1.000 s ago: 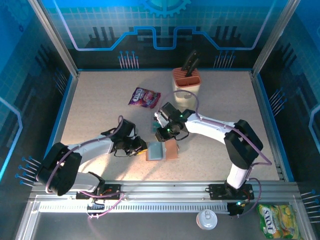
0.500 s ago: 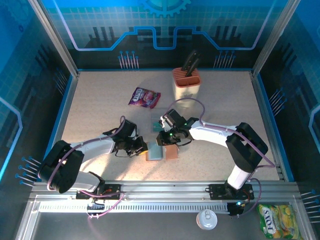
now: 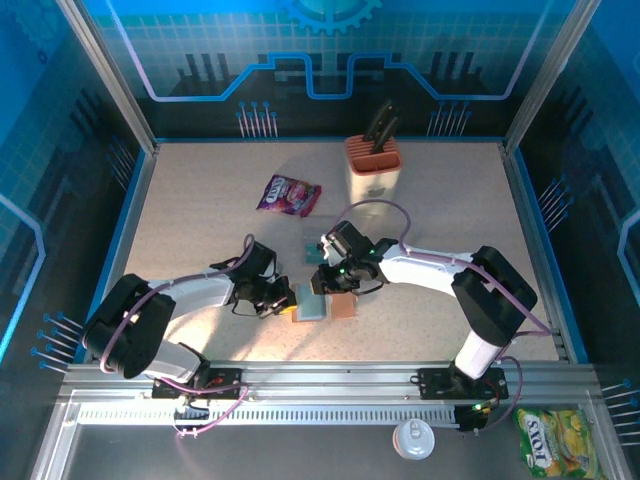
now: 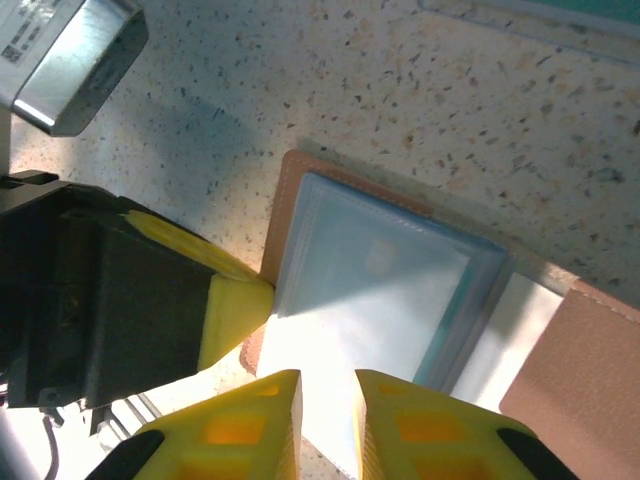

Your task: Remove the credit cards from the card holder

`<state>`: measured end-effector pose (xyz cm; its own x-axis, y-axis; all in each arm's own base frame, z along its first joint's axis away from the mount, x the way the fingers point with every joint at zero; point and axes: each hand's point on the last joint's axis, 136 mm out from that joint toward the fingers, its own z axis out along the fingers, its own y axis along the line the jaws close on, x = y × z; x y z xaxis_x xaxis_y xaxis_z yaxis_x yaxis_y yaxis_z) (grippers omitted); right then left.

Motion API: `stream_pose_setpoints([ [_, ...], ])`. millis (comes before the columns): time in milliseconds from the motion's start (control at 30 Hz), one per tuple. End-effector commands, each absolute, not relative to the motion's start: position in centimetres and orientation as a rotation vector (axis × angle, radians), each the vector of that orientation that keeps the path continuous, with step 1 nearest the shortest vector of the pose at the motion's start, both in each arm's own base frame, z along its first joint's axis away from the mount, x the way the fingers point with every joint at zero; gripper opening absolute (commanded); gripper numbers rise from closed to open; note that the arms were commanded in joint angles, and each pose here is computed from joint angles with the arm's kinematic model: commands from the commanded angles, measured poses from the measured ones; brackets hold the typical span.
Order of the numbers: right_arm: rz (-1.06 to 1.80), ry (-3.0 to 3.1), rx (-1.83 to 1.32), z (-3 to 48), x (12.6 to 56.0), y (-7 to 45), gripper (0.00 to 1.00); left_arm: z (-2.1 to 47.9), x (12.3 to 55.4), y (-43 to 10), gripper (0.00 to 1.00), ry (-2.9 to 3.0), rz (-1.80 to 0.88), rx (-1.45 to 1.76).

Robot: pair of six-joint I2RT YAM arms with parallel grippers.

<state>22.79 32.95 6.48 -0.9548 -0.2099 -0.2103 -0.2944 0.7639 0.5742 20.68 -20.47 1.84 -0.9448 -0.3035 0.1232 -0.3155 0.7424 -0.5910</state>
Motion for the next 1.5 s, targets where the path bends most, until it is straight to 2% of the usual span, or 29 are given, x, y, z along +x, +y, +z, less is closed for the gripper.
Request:
stream_pose_setpoints([
  [0,1.011,2.869,-0.388,6.2,21.6,33.5,0.21,1.5,20.2,-20.3,0.06,-2.913,0.941,0.510],
  [233,1.127,2.909,-0.371,5.6,20.6,34.7,0.22,1.6,20.0,-19.9,0.06,-2.925,0.923,0.519],
  [400,1.135,2.922,-0.358,5.2,20.6,34.8,0.30,1.5,19.9,-19.4,0.07,-2.941,0.890,0.534],
  [633,1.142,2.952,-0.343,4.5,20.3,34.9,0.34,1.5,20.0,-19.3,0.07,-2.949,0.883,0.536],
  [967,1.141,2.993,-0.320,4.0,19.7,34.9,0.36,1.6,20.2,-19.3,0.07,-2.958,0.886,0.538],
  [1467,0.932,3.063,-0.244,2.7,19.8,32.9,0.36,1.5,20.2,-19.3,0.07,-2.955,0.889,0.542],
])
